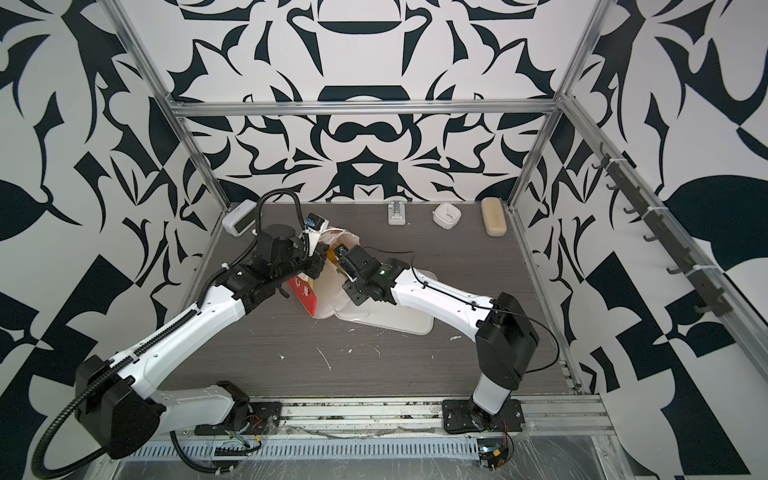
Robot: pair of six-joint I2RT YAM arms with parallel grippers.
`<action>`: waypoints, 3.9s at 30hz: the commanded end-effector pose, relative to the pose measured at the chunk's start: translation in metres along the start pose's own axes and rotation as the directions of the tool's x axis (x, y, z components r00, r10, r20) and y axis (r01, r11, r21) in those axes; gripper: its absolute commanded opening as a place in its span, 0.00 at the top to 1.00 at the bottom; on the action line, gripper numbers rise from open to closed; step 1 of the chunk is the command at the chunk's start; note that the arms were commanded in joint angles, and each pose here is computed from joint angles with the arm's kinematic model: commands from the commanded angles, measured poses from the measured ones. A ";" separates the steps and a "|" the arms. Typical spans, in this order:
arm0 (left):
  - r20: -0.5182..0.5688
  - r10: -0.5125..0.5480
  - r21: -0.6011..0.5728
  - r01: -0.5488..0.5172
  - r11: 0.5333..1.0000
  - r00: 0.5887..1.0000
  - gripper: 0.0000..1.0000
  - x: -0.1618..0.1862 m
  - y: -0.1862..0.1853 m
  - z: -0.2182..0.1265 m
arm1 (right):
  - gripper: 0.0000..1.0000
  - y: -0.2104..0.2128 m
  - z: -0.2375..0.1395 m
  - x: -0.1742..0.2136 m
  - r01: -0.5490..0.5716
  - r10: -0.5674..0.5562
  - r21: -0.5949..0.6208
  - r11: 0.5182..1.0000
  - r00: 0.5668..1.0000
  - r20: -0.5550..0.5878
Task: Take the fake bread out of the paper bag
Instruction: 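Push the right gripper's tongs deep into the bag and pinch a pale yellow pastry, then pull the pinched pastry out of the bag mouth with the tongs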
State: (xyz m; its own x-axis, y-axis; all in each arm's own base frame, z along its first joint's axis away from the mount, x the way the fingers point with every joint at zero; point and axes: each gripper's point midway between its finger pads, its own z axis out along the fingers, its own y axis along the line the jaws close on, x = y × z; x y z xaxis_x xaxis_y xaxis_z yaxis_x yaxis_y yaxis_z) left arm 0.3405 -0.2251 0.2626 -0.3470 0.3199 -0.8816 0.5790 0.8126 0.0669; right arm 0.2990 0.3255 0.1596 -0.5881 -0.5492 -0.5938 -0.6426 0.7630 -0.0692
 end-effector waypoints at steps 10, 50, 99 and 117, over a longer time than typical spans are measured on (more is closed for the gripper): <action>0.039 -0.010 0.024 0.009 1.000 0.999 1.00 -0.008 -0.004 -0.003 | 0.60 0.029 -0.015 -0.027 -0.078 0.105 -0.185 0.980 0.984 0.142; -0.004 -0.032 0.071 0.033 0.997 0.999 1.00 -0.008 -0.003 0.006 | 0.58 0.053 -0.043 -0.002 -0.186 0.210 -0.359 0.915 0.977 0.027; 0.006 -0.040 0.019 0.040 0.999 0.999 1.00 -0.002 0.011 -0.010 | 0.92 0.028 -0.047 0.022 -0.312 0.319 -0.330 0.891 0.947 -0.034; -0.059 -0.052 0.052 0.055 0.997 0.997 1.00 0.016 0.005 0.018 | 0.93 0.007 -0.077 0.012 -0.384 0.441 -0.416 0.824 0.896 0.046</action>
State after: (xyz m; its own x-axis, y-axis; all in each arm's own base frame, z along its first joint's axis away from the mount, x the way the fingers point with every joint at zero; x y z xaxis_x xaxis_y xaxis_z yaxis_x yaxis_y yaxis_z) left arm 0.3504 -0.2268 0.2537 -0.3802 0.2997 -0.8750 0.6053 0.7960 0.0096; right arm 0.2446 0.2893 0.1865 -0.8110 -0.2071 -0.5471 -0.4903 0.7508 0.4426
